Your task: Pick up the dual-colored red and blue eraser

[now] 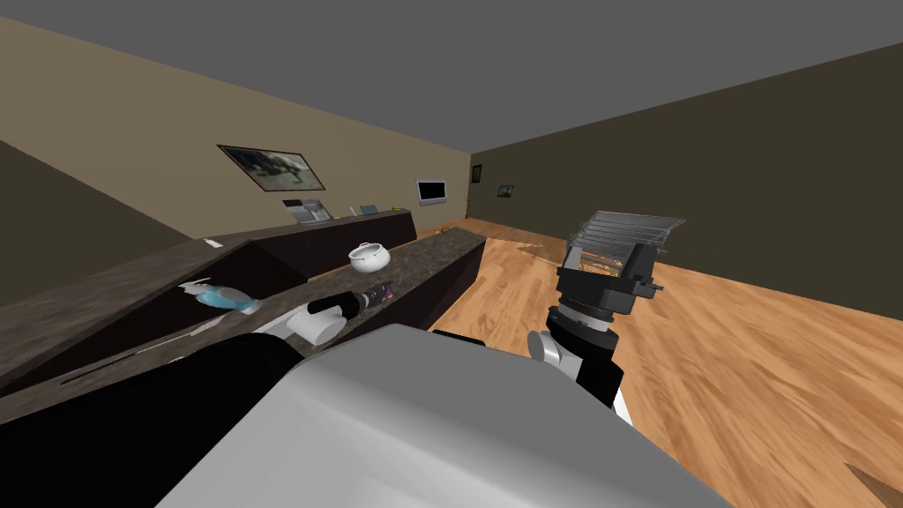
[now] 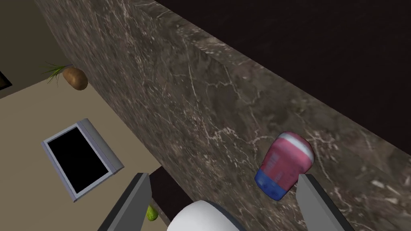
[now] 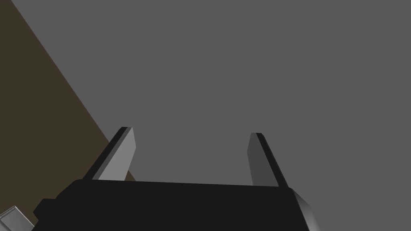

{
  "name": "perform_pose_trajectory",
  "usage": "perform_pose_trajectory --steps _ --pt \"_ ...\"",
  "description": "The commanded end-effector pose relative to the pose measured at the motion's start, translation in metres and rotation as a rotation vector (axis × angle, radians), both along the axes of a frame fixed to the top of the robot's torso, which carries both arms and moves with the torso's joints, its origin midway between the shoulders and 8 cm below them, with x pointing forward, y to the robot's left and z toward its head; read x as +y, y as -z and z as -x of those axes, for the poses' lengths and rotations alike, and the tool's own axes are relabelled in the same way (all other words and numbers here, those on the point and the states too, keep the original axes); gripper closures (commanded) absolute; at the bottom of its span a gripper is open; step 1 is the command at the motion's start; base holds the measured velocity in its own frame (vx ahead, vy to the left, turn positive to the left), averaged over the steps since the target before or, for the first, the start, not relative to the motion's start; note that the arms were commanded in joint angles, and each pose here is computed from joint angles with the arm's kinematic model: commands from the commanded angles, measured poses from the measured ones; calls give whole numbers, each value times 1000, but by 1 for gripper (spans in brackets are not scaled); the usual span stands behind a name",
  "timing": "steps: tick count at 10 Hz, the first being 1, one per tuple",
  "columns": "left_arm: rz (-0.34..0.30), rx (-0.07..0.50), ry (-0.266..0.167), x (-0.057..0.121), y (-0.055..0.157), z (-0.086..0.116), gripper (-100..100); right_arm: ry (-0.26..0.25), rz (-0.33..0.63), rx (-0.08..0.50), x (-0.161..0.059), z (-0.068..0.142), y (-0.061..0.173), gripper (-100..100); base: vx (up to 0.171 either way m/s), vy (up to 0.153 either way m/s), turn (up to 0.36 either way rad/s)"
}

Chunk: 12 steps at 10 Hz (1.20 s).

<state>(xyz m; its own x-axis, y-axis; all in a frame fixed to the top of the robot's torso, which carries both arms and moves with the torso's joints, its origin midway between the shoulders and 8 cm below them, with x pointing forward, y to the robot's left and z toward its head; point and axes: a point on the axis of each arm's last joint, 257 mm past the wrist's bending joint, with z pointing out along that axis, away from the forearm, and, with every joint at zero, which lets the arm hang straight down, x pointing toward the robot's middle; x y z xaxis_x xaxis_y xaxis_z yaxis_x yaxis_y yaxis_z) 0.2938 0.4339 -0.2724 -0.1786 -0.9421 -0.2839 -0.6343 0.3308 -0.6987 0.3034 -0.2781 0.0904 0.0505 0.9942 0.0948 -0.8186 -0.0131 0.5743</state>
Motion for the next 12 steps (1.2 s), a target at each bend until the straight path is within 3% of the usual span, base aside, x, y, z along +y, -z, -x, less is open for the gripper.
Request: perform_pose_trajectory --steps 1,4,5,6,7,12 --pt "-21 74 -1 9 12 13 -100 0 0 0 0 0 0 0 19 11 -105" --pt "-55 205 -5 26 29 37 -100 0 0 0 0 0 0 0 29 21 -139" --pt "-56 211 -7 27 30 38 -100 0 0 0 0 0 0 0 21 15 -70" --pt "-70 265 -6 34 36 49 -100 0 0 0 0 0 0 0 23 13 -129" --pt "-71 270 -7 35 36 50 -100 0 0 0 0 0 0 0 21 12 -58" --pt "-119 466 -7 60 51 90 -100 0 0 0 0 0 0 0 31 15 -123"
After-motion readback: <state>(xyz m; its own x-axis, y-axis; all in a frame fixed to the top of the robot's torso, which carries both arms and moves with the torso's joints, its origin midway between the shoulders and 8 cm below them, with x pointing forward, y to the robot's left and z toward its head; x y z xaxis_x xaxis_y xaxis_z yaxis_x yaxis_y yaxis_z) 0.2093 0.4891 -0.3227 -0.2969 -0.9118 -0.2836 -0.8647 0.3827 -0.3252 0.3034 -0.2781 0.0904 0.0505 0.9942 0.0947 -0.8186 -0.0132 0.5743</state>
